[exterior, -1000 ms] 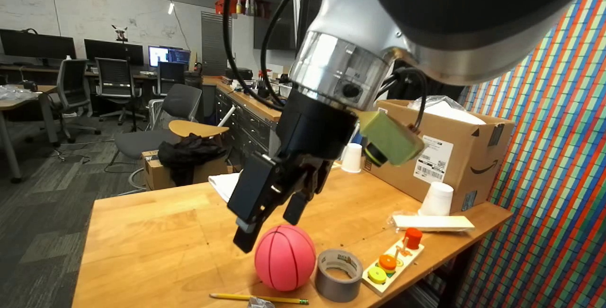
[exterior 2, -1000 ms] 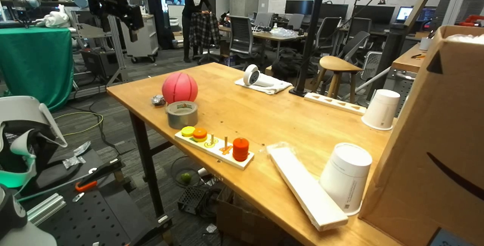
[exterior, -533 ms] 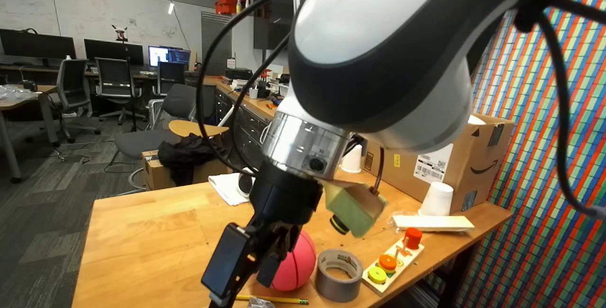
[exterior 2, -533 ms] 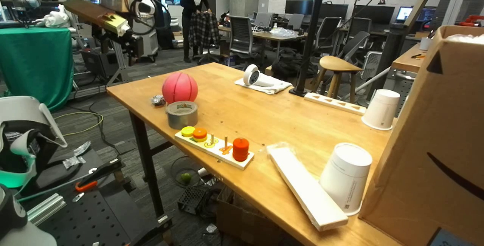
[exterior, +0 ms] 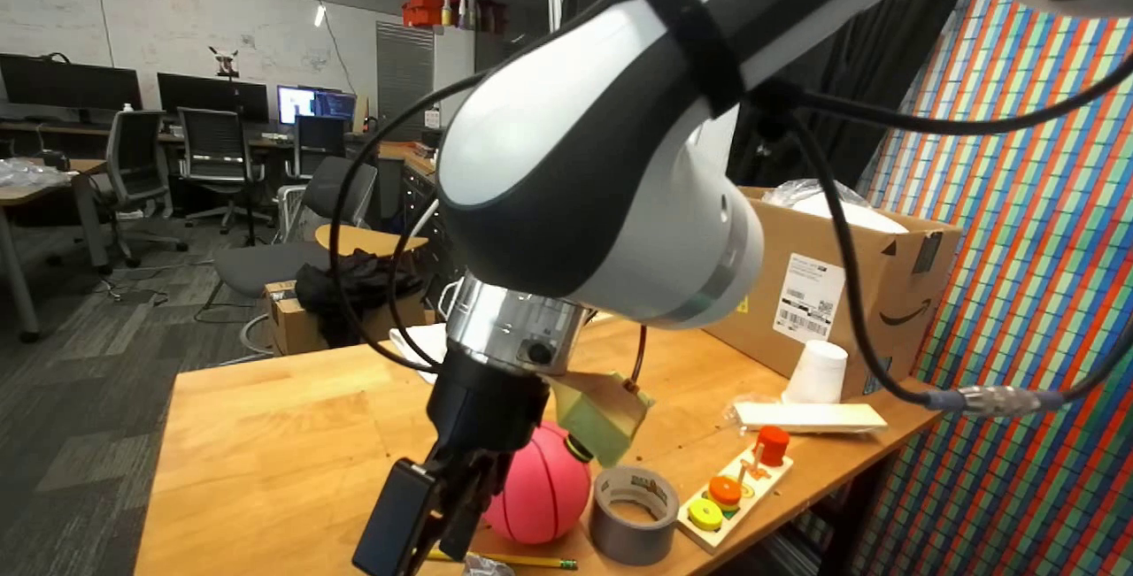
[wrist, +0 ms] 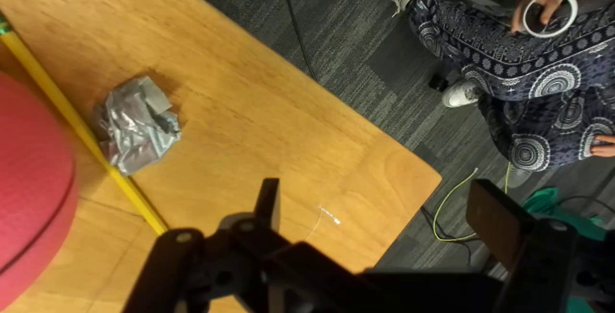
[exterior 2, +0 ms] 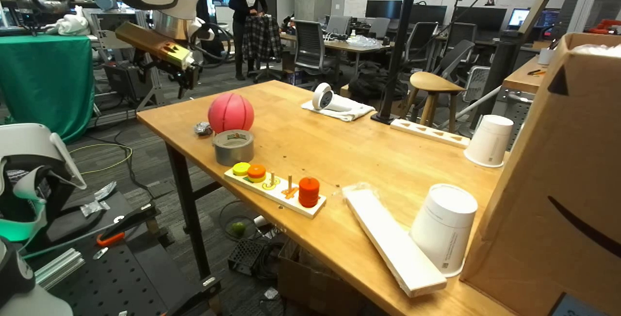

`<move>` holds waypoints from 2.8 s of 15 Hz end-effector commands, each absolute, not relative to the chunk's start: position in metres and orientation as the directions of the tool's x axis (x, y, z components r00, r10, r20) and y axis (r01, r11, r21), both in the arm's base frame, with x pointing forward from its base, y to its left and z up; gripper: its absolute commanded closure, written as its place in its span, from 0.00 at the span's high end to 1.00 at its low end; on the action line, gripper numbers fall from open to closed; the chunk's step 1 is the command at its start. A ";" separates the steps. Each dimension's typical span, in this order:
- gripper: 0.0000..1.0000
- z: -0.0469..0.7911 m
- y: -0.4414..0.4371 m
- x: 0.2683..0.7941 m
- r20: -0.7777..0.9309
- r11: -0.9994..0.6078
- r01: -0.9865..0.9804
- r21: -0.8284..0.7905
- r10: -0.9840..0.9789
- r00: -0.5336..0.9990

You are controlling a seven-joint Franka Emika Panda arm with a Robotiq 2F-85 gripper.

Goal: Push the ball to the right side of the table

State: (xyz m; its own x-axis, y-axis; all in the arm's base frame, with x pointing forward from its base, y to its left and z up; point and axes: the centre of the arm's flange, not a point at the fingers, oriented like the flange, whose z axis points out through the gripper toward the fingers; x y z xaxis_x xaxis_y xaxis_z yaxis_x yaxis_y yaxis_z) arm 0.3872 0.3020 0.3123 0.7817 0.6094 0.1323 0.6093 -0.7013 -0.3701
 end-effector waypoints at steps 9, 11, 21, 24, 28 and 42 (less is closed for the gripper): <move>1.00 0.401 0.141 0.479 0.102 -0.763 0.647 -0.003 0.643 0.759; 1.00 0.441 0.122 0.466 0.084 -0.727 0.678 0.111 0.687 0.722; 1.00 0.533 0.211 0.379 0.379 -0.830 0.537 0.150 0.549 0.745; 1.00 0.523 0.247 0.380 0.398 -0.837 0.533 0.123 0.534 0.746; 1.00 0.511 0.276 0.397 0.414 -0.842 0.532 0.093 0.518 0.748; 1.00 0.463 0.364 0.481 0.323 -0.803 0.595 0.025 0.570 0.756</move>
State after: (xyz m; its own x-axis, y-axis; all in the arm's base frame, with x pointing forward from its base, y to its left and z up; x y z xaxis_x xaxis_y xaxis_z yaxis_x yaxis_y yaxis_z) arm 0.4558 0.3329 0.4573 0.7571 0.5649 0.3281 0.5860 -0.8092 0.0409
